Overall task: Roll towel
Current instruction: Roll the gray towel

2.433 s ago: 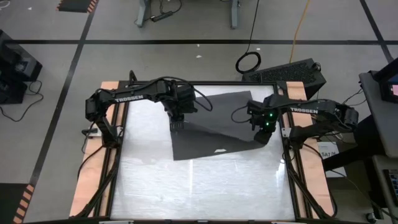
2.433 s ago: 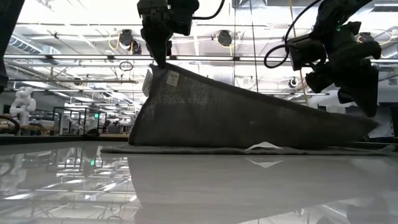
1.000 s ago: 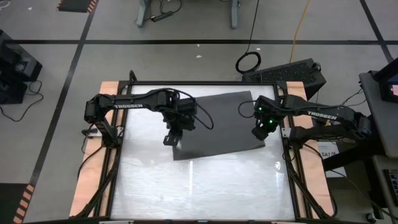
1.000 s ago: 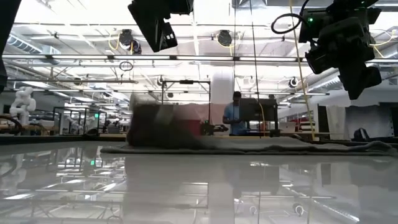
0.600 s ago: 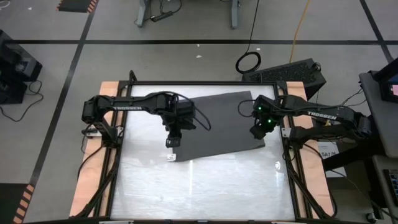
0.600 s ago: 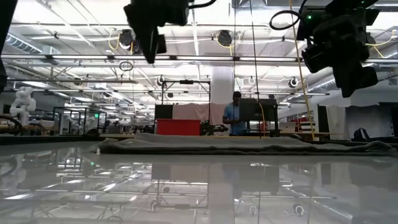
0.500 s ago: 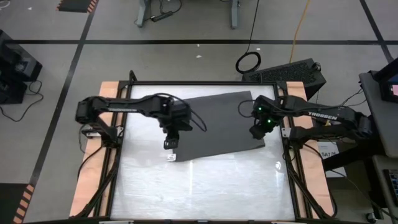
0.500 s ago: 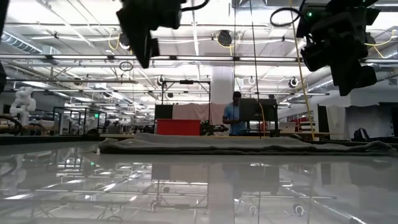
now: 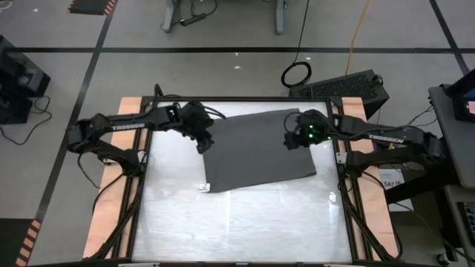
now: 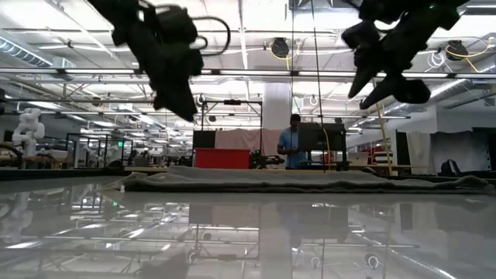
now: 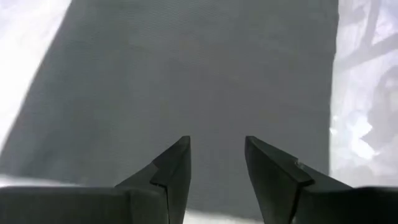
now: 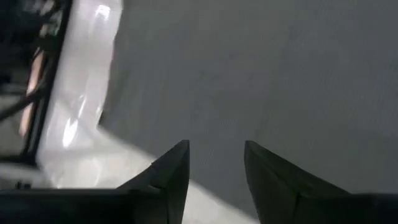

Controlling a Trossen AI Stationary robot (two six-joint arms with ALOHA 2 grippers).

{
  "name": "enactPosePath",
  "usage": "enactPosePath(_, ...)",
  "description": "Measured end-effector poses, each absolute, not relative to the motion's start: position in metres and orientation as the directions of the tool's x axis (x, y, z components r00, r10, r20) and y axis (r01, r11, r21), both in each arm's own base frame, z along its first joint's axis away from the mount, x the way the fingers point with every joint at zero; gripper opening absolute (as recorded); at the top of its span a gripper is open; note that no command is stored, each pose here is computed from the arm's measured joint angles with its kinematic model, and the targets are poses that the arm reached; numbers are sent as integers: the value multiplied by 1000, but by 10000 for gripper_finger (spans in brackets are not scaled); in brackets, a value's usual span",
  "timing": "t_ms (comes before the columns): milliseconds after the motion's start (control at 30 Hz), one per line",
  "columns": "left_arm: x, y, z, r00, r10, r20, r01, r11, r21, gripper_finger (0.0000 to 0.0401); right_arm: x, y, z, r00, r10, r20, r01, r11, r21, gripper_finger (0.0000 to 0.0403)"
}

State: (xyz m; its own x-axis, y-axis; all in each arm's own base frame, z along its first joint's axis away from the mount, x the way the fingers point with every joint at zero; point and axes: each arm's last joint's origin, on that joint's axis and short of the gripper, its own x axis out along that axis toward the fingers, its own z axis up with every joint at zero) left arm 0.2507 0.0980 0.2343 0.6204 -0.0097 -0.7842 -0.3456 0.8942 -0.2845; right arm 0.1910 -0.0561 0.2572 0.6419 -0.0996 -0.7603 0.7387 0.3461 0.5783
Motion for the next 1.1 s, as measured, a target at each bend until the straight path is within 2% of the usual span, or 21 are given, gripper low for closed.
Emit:
enactPosePath(100, 255, 100, 205, 579, -33, -815, -365, 883, -295, 155, 204, -61, 247, 622, -104, -776, 758, 330, 563, 129)
enactPosePath(200, 260, 102, 182, 510, -34, -859, -413, 867, -279, 150, 215, -62, 234, 589, -57, -806, 767, 356, 534, 116)
enactPosePath(333, 265, 104, 157, 430, -52, -901, -446, 856, -262, 128, 227, -63, 216, 526, -22, -850, 797, 363, 483, 98)
enactPosePath(433, 267, 106, 140, 357, -52, -933, -474, 850, -229, 109, 239, -64, 205, 527, -17, -850, 792, 374, 483, 88)
enactPosePath(567, 265, 106, 136, 284, -56, -957, -515, 833, -202, 85, 257, -61, 196, 578, -13, -816, 761, 372, 532, 85)
enactPosePath(700, 257, 103, 157, 181, -45, -982, -540, 830, -137, 48, 266, -57, 195, 618, -2, -786, 729, 376, 572, 84)
enactPosePath(800, 261, 101, 188, 283, 14, -959, -515, 846, -140, 23, 266, -55, 196, 624, 2, -782, 717, 396, 573, 84)
enactPosePath(867, 258, 99, 200, 311, 32, -950, -513, 847, -140, 13, 265, -56, 197, 626, 15, -780, 703, 420, 573, 84)
enactPosePath(1000, 257, 94, 219, 406, 71, -911, -523, 836, -168, 8, 263, -59, 199, 641, 89, -763, 643, 480, 597, 84)
enactPosePath(1100, 256, 89, 224, 432, 56, -900, -539, 816, -208, 7, 259, -60, 198, 619, 133, -774, 636, 494, 594, 84)
